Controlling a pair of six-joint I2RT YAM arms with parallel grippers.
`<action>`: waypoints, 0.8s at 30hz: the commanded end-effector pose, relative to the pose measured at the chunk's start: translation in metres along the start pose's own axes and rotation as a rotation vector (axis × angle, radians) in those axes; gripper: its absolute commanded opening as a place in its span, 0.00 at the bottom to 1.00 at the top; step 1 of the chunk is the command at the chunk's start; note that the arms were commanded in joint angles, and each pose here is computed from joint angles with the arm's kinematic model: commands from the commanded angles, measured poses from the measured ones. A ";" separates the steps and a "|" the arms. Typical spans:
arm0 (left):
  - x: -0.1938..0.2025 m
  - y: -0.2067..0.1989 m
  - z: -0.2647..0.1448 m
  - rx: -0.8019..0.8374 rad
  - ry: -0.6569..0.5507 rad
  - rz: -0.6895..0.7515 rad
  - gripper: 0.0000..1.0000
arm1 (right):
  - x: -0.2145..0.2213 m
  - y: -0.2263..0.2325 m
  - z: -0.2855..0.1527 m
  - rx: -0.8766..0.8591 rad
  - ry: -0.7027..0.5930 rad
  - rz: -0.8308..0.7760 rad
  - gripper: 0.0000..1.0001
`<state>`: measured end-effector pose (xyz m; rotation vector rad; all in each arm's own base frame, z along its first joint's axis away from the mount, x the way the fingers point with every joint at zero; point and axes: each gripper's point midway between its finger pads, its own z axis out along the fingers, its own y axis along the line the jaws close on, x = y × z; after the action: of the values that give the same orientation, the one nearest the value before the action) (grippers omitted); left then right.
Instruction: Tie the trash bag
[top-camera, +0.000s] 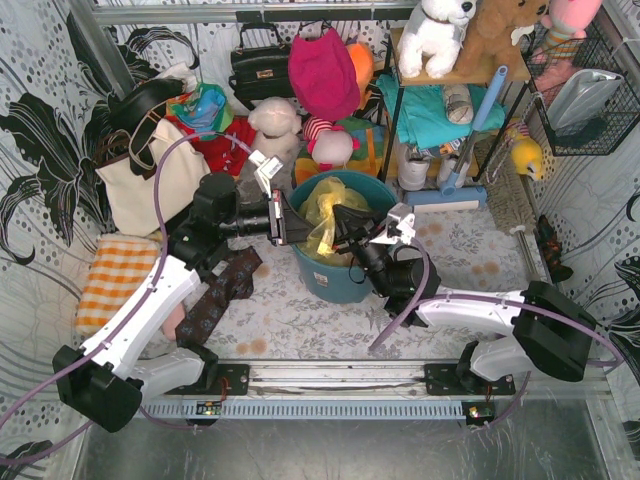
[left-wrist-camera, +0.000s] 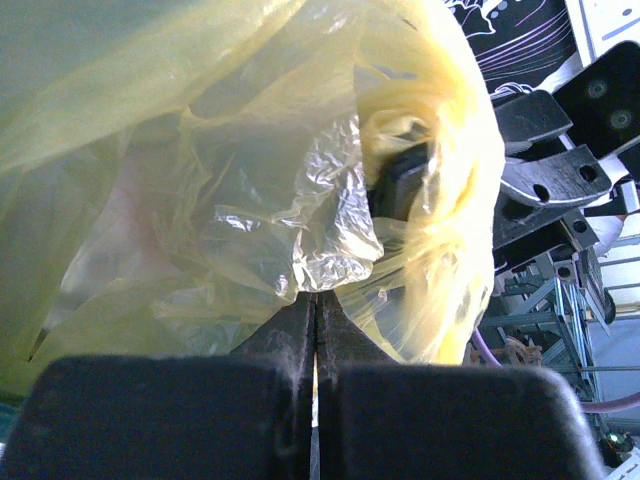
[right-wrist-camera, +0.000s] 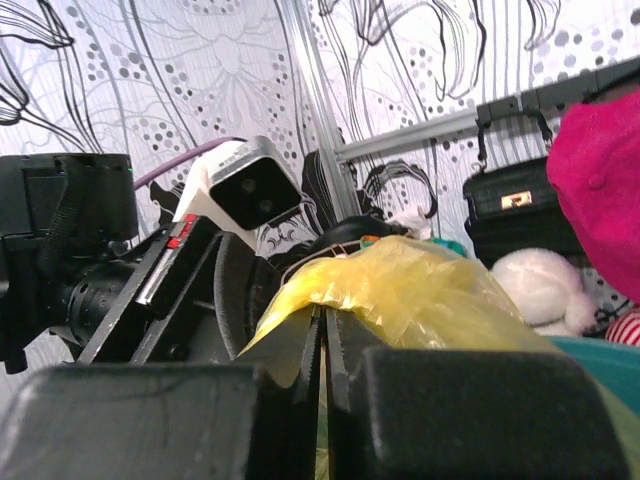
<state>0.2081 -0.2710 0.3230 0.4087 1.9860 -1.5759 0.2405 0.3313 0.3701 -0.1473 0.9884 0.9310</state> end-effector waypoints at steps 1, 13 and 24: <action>-0.014 -0.017 -0.002 0.029 -0.036 0.073 0.00 | -0.023 0.011 0.002 -0.076 -0.118 -0.035 0.02; -0.007 -0.032 -0.004 0.074 -0.009 0.086 0.00 | -0.002 0.015 0.021 -0.123 -0.120 -0.133 0.01; -0.002 -0.035 -0.006 0.065 0.002 0.098 0.00 | -0.015 0.032 0.030 -0.199 -0.163 -0.158 0.01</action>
<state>0.2008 -0.2729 0.3237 0.4270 1.9983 -1.5743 0.2422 0.3611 0.3775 -0.3211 0.8447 0.8655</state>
